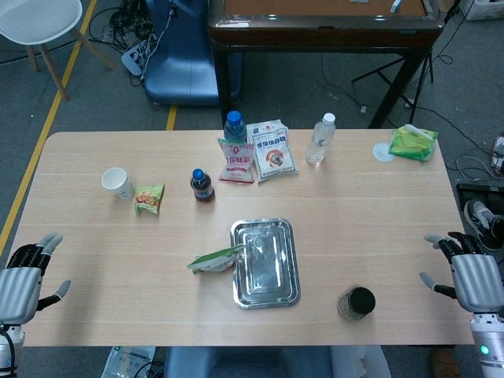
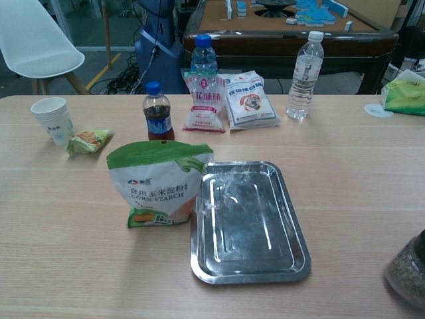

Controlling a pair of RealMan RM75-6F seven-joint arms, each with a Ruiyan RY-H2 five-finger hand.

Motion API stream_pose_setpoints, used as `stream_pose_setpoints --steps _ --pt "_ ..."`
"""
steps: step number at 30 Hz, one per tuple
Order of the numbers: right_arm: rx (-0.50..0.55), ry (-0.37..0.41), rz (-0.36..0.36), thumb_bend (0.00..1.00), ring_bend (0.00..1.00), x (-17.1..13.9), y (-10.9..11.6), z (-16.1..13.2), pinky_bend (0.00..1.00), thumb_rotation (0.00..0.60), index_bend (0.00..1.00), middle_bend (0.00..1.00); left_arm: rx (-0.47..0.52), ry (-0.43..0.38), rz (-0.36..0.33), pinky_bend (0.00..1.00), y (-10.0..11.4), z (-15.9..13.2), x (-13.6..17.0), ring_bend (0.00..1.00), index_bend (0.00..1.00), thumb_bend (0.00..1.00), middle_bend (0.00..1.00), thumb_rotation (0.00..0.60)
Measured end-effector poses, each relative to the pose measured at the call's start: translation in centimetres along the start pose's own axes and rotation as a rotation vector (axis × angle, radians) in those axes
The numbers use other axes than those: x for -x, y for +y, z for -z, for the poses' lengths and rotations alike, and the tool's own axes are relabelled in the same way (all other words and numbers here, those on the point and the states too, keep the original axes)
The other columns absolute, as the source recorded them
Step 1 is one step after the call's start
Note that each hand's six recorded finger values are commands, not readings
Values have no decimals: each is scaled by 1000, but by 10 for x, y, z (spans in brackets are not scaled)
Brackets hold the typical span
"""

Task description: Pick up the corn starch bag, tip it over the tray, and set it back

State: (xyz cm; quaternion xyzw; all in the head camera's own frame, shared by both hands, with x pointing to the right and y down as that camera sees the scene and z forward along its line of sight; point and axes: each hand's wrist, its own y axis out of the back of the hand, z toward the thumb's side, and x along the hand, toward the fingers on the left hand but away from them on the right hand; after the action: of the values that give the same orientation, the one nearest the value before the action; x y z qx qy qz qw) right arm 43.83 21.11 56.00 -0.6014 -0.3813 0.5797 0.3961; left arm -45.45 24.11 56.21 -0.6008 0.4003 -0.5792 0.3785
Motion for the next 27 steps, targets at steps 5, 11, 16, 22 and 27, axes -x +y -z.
stream_pose_setpoints --steps 5,11,16,22,27 --pt "1 3 0 73 223 0 0 0 208 600 309 408 2 -1 2 143 0 0 0 179 116 221 136 600" --pt "5 7 14 73 223 2 6 0 209 600 309 408 19 -13 18 142 -4 -2 -2 179 116 221 136 600" --pt "-10 5 51 73 223 6 20 2 208 600 309 408 55 -39 54 142 -12 -7 -12 179 115 222 136 600" --pt "-32 -13 80 73 223 10 37 6 209 600 309 408 153 -84 117 142 -29 -19 -30 178 95 221 136 600" --pt "-41 -23 85 73 223 13 44 7 209 600 309 408 246 -134 205 144 -52 -37 -48 178 69 220 136 600"
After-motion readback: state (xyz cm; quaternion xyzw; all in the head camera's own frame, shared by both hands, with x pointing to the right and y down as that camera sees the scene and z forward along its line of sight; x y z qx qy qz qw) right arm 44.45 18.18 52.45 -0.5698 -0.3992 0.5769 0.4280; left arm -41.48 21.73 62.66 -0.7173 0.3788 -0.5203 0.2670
